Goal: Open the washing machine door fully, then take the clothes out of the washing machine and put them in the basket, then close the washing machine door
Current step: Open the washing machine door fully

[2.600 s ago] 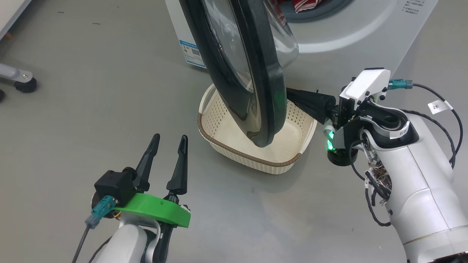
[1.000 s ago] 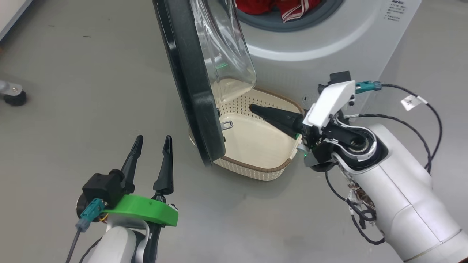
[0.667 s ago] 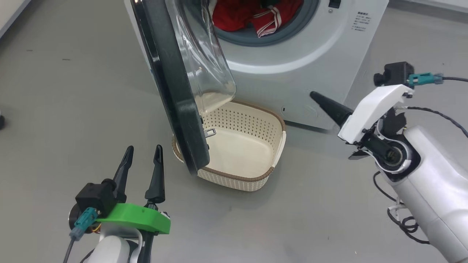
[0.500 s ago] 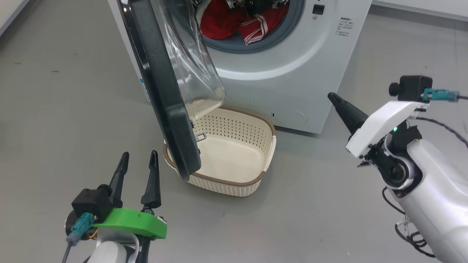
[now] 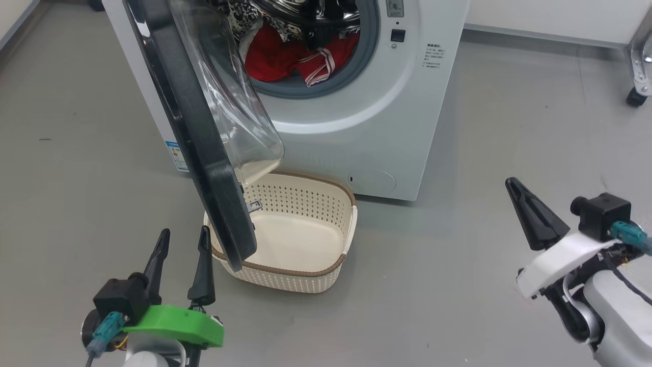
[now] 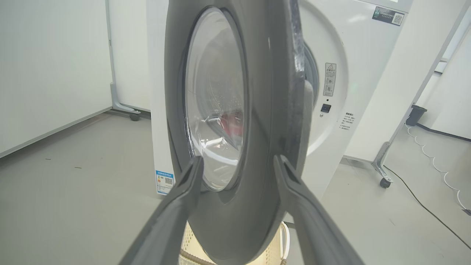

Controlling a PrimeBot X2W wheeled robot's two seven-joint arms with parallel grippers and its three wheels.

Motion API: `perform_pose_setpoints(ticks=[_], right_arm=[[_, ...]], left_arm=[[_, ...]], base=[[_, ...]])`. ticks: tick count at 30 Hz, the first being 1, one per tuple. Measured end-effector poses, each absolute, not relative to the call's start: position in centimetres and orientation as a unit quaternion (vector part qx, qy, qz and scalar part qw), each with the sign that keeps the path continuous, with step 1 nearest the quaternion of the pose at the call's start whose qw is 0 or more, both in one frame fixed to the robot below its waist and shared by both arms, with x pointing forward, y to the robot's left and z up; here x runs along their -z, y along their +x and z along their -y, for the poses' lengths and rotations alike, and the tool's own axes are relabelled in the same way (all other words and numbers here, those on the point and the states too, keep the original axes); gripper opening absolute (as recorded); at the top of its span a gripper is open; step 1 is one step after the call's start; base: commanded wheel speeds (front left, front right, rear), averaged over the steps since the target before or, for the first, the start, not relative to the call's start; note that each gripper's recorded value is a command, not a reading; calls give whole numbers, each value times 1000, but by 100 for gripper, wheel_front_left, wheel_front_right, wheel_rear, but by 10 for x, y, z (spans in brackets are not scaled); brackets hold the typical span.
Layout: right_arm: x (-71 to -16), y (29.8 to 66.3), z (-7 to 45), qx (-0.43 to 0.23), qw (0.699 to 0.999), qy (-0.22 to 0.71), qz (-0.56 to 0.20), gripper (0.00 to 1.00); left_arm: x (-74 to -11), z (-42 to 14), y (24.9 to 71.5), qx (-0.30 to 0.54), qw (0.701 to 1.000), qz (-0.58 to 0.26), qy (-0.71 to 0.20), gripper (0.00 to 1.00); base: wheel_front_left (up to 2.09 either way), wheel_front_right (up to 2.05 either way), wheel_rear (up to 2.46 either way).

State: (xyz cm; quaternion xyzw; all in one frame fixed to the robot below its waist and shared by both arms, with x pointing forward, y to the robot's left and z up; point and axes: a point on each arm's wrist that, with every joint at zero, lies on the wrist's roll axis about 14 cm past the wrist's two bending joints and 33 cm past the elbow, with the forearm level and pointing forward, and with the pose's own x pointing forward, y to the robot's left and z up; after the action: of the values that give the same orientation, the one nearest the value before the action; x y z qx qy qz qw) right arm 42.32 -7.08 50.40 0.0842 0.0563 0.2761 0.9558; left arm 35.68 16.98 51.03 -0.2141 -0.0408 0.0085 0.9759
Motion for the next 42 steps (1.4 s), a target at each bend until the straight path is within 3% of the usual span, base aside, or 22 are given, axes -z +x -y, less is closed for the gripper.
perform_pose_setpoints(ticks=[10, 11, 12, 13, 14, 21, 42], right_arm=[[-471, 402, 116, -167, 978, 94, -84, 0], [-470, 400, 117, -162, 978, 99, -85, 5], [-469, 399, 119, -158, 978, 104, -85, 38], [-471, 399, 120, -153, 979, 110, -82, 78], [-476, 401, 121, -148, 980, 116, -73, 100], [-503, 407, 131, -121, 984, 127, -19, 100], [-491, 386, 137, -91, 989, 115, -16, 100]], left_arm=[[-516, -171, 360, -3, 977, 49, -206, 100], [-516, -171, 361, -4, 977, 50, -206, 100], [-516, -172, 361, -5, 977, 50, -206, 100], [-516, -173, 361, -6, 977, 51, -206, 100], [-516, -174, 361, -7, 977, 52, -205, 100], [-515, -174, 365, -5, 977, 51, -206, 100], [-505, -169, 367, 2, 979, 34, -201, 100]], base=[[0, 0, 0], [0, 0, 0], [0, 0, 0], [0, 0, 0], [0, 0, 0], [0, 0, 0], [0, 0, 0]])
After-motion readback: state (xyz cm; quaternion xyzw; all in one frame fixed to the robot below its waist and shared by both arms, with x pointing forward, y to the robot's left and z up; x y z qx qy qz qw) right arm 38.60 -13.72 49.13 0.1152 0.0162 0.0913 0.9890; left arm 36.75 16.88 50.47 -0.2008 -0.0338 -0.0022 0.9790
